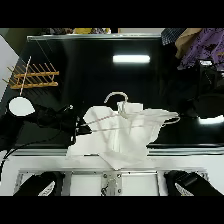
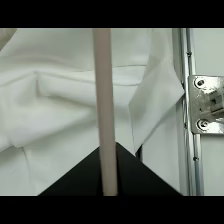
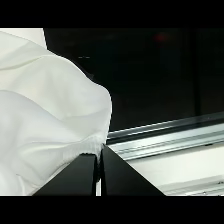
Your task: Fold the clothes and pants, and hang the long-sleeved shirts on hangers.
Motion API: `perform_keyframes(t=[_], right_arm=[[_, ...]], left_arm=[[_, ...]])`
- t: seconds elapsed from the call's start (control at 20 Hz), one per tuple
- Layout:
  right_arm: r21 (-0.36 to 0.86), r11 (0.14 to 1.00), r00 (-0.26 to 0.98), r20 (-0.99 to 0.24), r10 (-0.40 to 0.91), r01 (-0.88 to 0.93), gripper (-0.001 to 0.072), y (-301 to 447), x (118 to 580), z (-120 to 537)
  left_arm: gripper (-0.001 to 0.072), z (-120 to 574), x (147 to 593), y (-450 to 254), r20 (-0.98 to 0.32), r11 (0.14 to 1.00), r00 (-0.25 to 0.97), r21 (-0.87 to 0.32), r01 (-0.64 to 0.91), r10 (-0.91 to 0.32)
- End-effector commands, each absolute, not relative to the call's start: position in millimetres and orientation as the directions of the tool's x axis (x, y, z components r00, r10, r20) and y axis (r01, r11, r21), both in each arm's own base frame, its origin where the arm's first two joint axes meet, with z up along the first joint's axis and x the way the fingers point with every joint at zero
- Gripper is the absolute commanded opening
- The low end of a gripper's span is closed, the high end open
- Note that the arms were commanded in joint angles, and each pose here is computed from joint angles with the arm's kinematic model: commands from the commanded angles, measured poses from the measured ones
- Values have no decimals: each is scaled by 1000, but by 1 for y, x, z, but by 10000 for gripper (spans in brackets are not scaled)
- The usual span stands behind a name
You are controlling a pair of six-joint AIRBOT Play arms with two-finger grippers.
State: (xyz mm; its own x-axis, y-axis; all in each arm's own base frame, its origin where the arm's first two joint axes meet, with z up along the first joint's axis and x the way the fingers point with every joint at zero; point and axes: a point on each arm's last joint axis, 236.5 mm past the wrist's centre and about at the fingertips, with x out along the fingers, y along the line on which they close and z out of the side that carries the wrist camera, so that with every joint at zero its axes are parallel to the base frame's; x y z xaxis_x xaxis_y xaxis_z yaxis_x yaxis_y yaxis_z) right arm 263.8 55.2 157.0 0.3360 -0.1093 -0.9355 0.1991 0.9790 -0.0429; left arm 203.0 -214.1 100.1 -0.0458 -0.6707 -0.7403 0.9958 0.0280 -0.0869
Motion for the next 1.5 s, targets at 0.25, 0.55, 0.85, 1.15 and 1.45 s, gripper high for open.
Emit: perform_keyframes(t=[0.25, 0.55, 0.85, 1.15, 1.45], right_arm=[[-43, 979, 334, -936, -109, 199, 22, 55, 263, 157], [-43, 979, 335, -936, -109, 199, 22, 55, 263, 157], [-44, 979, 339, -934, -111, 200, 22, 54, 264, 157], [-45, 982, 339, -935, -106, 184, 22, 55, 263, 158], [-26, 986, 366, -927, -85, 164, 22, 56, 257, 167]], left_arm=[[24, 101, 231, -191, -738, 171, 54, -84, 982, -673], [24, 100, 227, -193, -739, 152, 37, -90, 984, -673], [24, 101, 206, -216, -738, 34, -31, -72, 997, -674], [24, 100, 216, -219, -734, 56, 1, -51, 997, -679], [24, 76, 222, -223, -741, 55, -71, -144, 988, -667]])
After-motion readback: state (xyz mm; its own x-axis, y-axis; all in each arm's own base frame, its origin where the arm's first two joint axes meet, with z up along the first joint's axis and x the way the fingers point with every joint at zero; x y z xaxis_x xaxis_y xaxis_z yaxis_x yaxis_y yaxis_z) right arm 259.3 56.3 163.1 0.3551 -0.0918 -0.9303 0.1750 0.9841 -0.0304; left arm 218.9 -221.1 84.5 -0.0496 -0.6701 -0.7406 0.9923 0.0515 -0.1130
